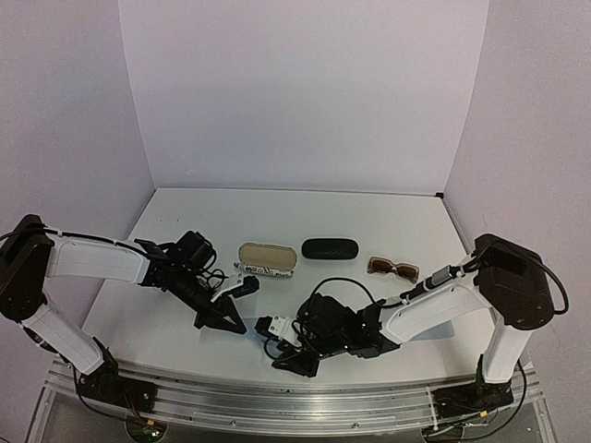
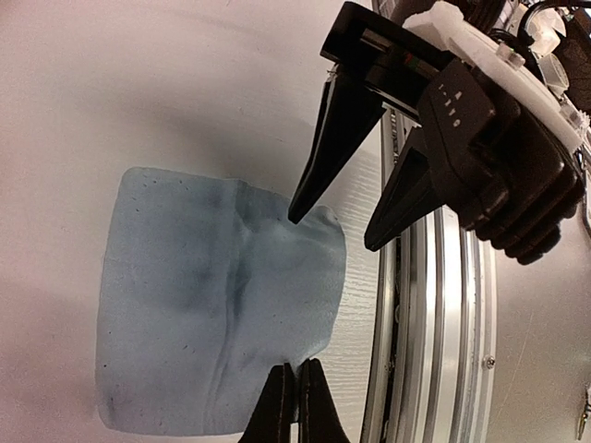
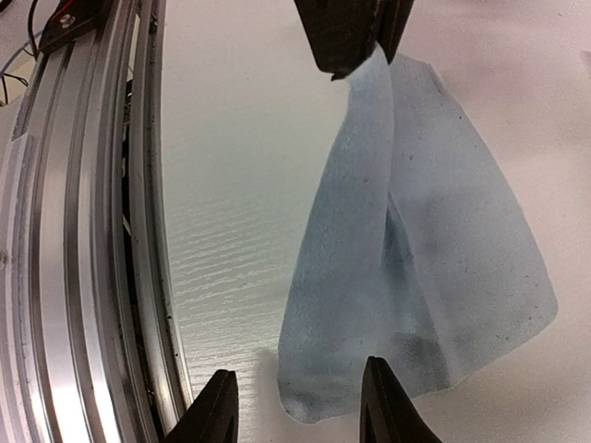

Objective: Organize the sunglasses
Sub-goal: Fold the glasses cleaning cloth at the center of the board, then pick up the glasses cleaning cloth from the center of the board.

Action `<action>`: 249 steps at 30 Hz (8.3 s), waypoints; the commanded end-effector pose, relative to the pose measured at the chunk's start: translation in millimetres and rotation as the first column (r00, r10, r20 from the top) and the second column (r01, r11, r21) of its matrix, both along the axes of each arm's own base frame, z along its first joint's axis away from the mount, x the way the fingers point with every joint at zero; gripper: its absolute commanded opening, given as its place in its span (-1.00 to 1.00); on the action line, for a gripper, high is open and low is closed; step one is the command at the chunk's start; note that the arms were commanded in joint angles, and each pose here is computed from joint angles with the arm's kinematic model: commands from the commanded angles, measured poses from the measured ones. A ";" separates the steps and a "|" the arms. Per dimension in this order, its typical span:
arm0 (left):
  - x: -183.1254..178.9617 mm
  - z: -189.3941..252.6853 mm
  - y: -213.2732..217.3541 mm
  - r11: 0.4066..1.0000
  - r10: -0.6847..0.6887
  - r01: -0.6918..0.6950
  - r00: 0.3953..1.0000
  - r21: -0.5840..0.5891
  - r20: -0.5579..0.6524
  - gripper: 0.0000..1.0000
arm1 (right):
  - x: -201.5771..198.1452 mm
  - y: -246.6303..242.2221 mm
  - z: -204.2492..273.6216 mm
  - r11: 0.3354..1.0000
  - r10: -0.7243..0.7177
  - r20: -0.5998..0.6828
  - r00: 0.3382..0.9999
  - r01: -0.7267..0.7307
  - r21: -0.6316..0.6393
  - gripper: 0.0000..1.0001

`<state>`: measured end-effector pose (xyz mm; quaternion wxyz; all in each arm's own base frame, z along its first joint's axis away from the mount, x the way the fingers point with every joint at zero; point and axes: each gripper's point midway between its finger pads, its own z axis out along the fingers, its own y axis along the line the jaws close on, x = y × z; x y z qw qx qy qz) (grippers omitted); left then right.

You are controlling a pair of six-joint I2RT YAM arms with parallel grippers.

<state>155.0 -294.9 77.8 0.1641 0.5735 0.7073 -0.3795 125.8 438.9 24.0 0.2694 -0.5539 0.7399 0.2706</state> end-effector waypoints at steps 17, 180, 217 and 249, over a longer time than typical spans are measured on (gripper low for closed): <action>10.5 9.3 -6.2 1.000 0.010 -0.009 1.000 -0.029 0.009 -1.00 | 5.3 27.1 7.9 0.996 -0.063 0.065 0.996 0.058 0.074 -0.16; 76.2 -54.6 31.5 0.927 0.251 -0.244 0.968 0.284 0.010 -0.98 | 48.4 13.1 -2.6 0.991 0.095 0.119 0.988 -0.082 -0.104 -1.00; 26.2 -71.0 33.5 0.961 -0.261 0.161 0.804 0.227 0.534 -0.52 | 55.2 15.1 5.2 1.000 -0.009 -0.200 0.980 0.013 0.019 -1.00; 10.0 -13.5 14.3 0.960 -0.220 0.185 0.962 0.208 0.162 -1.00 | 47.0 5.5 49.5 0.985 0.116 0.301 0.946 -0.150 0.091 0.29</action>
